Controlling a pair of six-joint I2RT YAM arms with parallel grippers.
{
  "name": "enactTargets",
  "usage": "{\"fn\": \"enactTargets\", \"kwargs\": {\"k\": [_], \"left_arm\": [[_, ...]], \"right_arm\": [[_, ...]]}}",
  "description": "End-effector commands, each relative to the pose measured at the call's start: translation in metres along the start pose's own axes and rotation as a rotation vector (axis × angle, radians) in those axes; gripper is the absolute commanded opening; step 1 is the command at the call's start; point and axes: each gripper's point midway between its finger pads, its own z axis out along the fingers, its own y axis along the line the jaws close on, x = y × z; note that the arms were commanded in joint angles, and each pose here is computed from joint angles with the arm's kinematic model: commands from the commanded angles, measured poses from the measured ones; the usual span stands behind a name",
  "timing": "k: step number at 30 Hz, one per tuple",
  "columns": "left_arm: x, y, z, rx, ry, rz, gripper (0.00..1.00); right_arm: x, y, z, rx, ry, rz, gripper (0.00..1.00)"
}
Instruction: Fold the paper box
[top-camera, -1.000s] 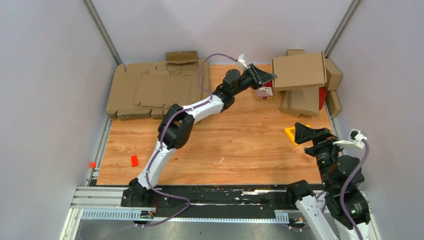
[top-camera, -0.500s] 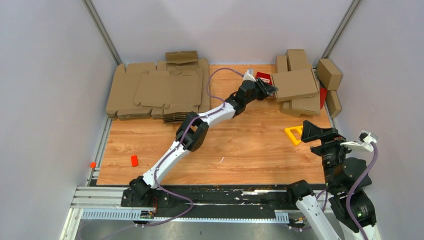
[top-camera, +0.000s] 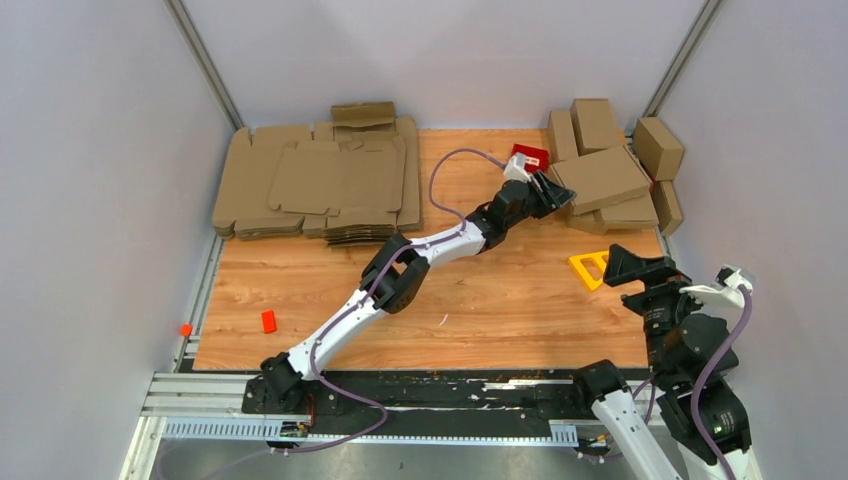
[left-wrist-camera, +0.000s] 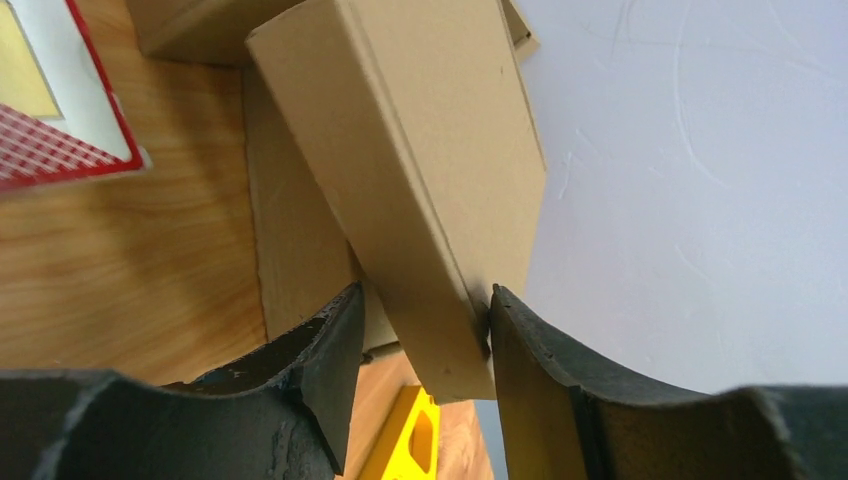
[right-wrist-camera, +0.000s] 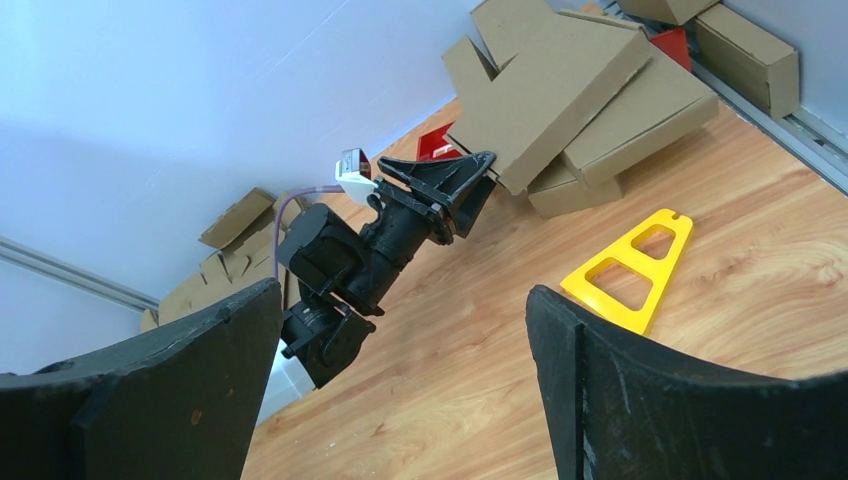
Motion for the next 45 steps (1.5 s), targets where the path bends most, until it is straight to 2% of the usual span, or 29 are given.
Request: {"fn": "enactTargets", "kwargs": {"k": [1, 5, 10, 12, 17, 19, 21, 28, 32, 35, 37, 41, 45], "left_arm": [[-0.021, -0.076, -0.005, 0.15, -0.064, -0.003, 0.55], [-0.01, -0.086, -0.003, 0.167, -0.064, 0.046, 0.54], [0.002, -0.1, -0.005, 0.194, -0.06, 0.072, 0.44], [0.007, -0.098, -0.004, 0.189, -0.06, 0.065, 0.44], [0.015, -0.096, -0.003, 0.199, -0.047, 0.04, 0.57], [0.014, -0.1, -0.005, 0.208, -0.04, 0.057, 0.65], [0.003, -0.105, -0.009, 0.218, -0.046, 0.077, 0.73], [-0.06, -0.101, -0.045, 0.177, -0.042, 0.168, 0.89], [-0.1, -0.124, -0.098, 0.167, -0.061, 0.262, 0.96], [-0.118, -0.12, -0.146, 0.104, -0.059, 0.369, 0.97], [-0.127, -0.115, -0.183, 0.032, -0.057, 0.442, 0.99], [-0.148, -0.084, -0.264, -0.217, -0.087, 0.646, 1.0], [-0.163, -0.06, -0.339, -0.363, -0.13, 0.766, 1.0]], "right_arm": [[-0.003, -0.004, -0.004, 0.008, -0.016, 0.009, 0.91], [0.001, -0.005, -0.003, 0.009, -0.009, 0.006, 0.91], [0.006, -0.006, 0.0, 0.009, 0.002, 0.001, 0.91], [0.007, -0.006, 0.0, 0.008, 0.005, 0.0, 0.91], [0.008, -0.006, 0.0, 0.008, 0.01, -0.004, 0.91], [0.008, -0.006, -0.001, 0.006, 0.011, -0.004, 0.91], [0.008, -0.006, 0.0, 0.007, 0.013, -0.006, 0.91], [0.012, 0.0, 0.004, -0.023, 0.03, -0.049, 0.91], [0.016, 0.02, 0.01, -0.116, 0.058, -0.125, 0.91], [0.034, 0.039, 0.016, -0.22, 0.136, -0.188, 0.91], [0.05, 0.047, 0.023, -0.26, 0.191, -0.213, 0.91], [0.08, 0.055, 0.035, -0.323, 0.254, -0.213, 0.91], [0.103, 0.059, 0.047, -0.389, 0.246, -0.203, 0.9]]}}
